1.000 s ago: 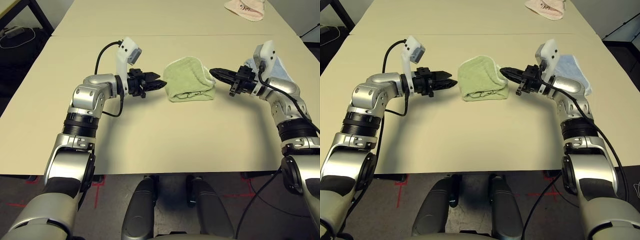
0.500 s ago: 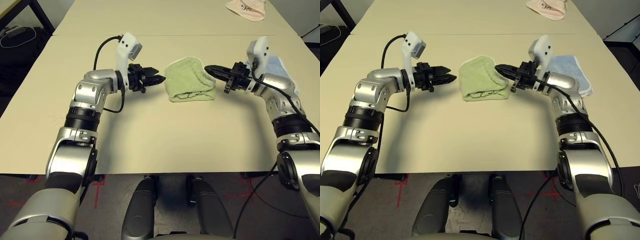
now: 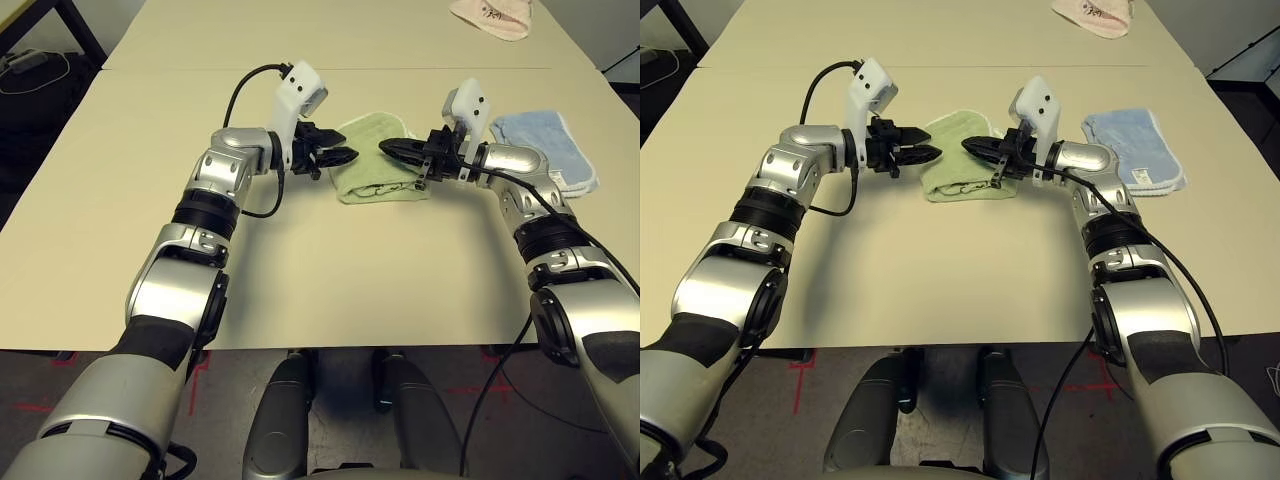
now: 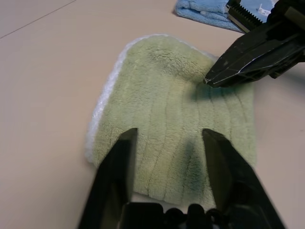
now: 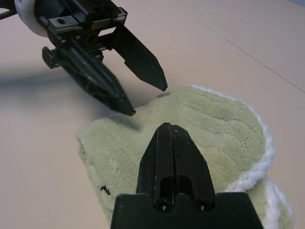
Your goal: Fold the towel and set it aside.
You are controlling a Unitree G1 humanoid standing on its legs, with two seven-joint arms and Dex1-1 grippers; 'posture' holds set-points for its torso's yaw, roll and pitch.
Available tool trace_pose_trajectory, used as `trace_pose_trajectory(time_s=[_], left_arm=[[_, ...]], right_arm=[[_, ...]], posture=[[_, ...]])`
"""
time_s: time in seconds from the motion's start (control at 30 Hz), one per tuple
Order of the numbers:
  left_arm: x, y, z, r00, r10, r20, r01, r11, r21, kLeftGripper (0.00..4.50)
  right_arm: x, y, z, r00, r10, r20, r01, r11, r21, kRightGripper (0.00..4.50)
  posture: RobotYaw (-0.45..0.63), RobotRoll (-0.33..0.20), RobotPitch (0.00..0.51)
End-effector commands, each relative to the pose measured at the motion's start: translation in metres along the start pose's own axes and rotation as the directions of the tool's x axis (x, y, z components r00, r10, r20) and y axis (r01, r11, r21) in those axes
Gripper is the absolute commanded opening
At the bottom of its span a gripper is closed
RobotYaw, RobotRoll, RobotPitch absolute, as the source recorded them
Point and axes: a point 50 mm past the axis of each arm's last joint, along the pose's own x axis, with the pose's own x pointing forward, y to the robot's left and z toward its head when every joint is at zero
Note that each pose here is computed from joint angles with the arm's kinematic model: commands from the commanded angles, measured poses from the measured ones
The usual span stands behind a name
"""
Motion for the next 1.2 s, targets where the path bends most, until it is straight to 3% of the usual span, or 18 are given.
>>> trace_pose_trajectory(time_s=[0.03,0.07,0.1,1.2], left_arm=[[-0.0035,-0.0030,0.0021,0.999,-0.032,0.020,0.033,0.999,-0.009,3.96],[-0.0043,-0.0032,0.0026,0.999,-0.034,0.023,0.034,0.999,-0.014,4.38],[-0.0051,-0.0032,0.0029,0.999,-0.033,0.023,0.033,0.999,-0.012,4.45],[-0.0085,-0.0040,0.0076,0.997,-0.031,0.068,0.033,0.999,-0.018,4.45]], right_arm=[[-0.0064,-0.0033,-0.0006,1.000,-0.012,-0.004,0.012,1.000,-0.003,0.00],[-0.0069,-0.0034,-0.0007,1.000,-0.012,-0.003,0.012,1.000,-0.002,0.00],[-0.0073,-0.0034,-0.0008,1.000,-0.013,-0.003,0.013,1.000,-0.002,0.00],[-0.0115,-0.0033,-0.0011,1.000,-0.016,0.003,0.016,1.000,0.002,0.00]], posture=[[0.15,0.000,0.211],[0.15,0.000,0.207],[0.15,0.000,0.207],[0.14,0.000,0.200]])
